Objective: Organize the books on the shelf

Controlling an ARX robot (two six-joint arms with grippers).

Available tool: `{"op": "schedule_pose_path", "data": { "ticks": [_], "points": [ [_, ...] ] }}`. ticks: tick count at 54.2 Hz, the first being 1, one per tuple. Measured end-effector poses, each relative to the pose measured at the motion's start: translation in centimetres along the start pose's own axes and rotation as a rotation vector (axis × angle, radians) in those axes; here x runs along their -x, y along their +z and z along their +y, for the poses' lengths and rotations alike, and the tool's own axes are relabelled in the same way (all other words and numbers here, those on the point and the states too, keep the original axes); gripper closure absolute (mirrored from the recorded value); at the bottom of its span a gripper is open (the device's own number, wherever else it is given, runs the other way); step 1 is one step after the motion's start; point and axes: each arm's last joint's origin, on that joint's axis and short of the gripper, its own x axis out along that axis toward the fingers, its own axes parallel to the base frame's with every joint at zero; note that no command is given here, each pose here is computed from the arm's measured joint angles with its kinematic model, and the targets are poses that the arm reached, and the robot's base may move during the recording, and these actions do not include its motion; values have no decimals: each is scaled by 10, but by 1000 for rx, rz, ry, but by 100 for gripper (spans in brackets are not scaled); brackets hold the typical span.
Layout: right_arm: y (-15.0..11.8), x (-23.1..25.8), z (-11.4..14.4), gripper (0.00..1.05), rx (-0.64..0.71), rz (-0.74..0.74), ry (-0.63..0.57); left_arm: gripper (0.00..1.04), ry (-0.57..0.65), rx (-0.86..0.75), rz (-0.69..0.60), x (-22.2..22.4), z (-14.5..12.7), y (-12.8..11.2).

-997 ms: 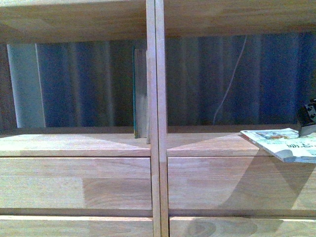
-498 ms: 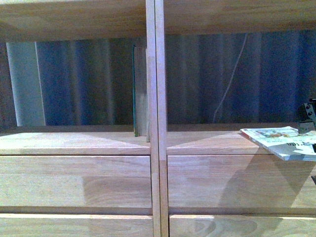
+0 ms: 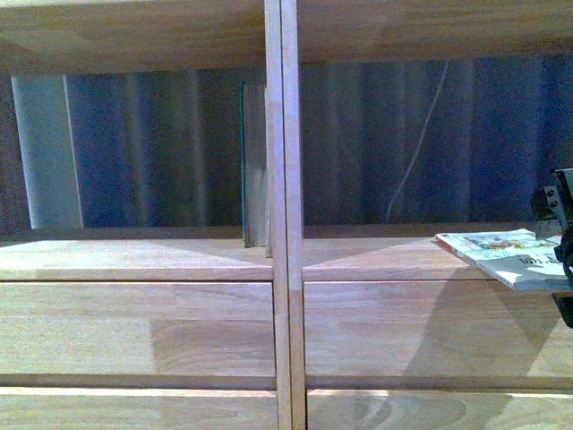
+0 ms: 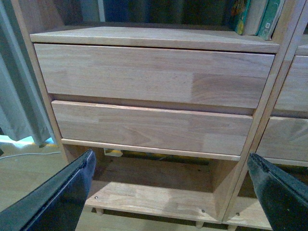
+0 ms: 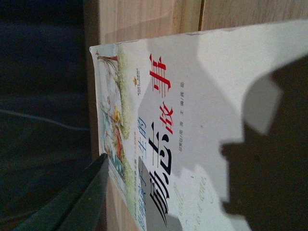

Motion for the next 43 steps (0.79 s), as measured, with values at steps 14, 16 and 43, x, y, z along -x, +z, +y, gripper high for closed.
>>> {"op": "schedule_pose_path", "data": {
  "ticks": [14,16,43],
  "points": [
    [1,0,1,89,-4,-5,8,7,0,0,0,0,0,0],
    [2,0,2,94,-6,-7,16,7,0,0,0,0,0,0],
    [18,31,-2,97,24,-26,63,7,0,0,0,0,0,0]
  ]
}}
